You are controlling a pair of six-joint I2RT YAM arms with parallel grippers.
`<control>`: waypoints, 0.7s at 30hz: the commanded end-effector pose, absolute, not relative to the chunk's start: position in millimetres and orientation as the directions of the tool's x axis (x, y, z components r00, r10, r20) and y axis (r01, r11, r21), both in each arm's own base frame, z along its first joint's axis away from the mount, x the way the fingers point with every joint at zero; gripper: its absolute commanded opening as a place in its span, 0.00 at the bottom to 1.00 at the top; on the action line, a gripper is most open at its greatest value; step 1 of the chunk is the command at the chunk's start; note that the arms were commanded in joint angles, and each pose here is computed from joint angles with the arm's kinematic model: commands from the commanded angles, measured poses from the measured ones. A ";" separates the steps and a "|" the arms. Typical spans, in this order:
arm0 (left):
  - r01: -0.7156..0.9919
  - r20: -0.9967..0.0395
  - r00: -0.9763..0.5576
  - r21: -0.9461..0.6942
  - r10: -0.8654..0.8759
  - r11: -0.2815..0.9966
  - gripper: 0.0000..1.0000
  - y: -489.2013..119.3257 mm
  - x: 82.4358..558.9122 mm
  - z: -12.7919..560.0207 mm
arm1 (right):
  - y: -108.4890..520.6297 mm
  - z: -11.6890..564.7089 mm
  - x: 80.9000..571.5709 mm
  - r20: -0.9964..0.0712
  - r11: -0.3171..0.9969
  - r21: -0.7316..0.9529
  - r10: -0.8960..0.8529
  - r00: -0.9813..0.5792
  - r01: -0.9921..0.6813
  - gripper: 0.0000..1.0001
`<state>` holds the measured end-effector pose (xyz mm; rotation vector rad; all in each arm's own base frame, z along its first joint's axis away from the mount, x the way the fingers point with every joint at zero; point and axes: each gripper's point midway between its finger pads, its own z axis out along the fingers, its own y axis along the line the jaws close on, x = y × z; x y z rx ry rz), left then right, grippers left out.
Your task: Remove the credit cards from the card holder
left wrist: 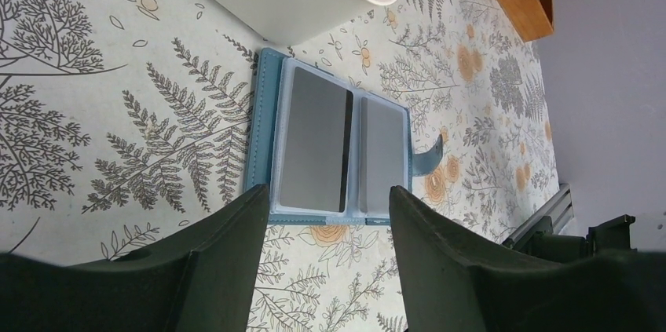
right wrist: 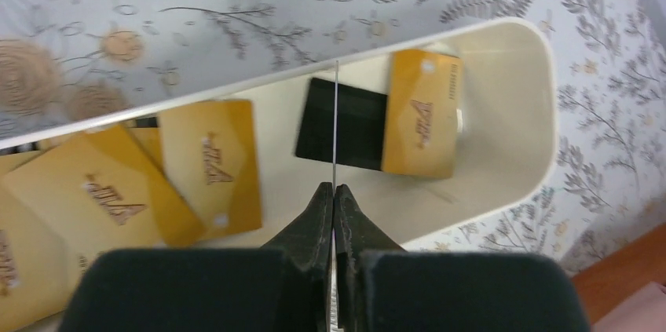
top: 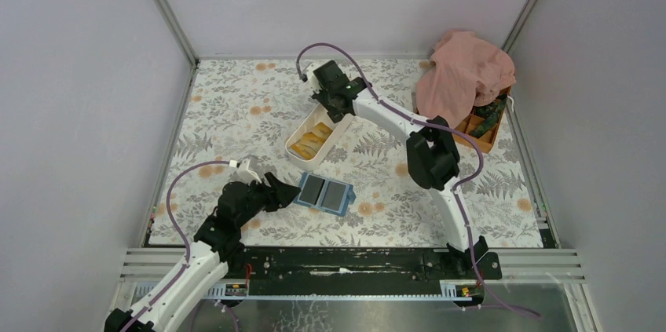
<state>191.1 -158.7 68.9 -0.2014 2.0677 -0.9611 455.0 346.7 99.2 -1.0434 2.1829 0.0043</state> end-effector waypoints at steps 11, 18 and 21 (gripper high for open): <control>0.222 -0.634 -0.658 -0.678 -0.406 0.700 0.65 -162.5 188.1 64.5 | 296.0 117.0 473.1 -0.540 0.684 -0.401 -0.714 -0.446 -0.609 0.00; 0.239 -0.640 -0.649 -0.685 -0.411 0.689 0.65 -164.3 188.3 70.5 | 267.4 121.8 443.1 -0.531 0.727 -0.372 -0.676 -0.511 -0.577 0.00; 0.245 -0.639 -0.651 -0.688 -0.410 0.683 0.65 -165.1 186.8 71.1 | 260.2 128.9 430.9 -0.542 0.743 -0.353 -0.658 -0.523 -0.569 0.00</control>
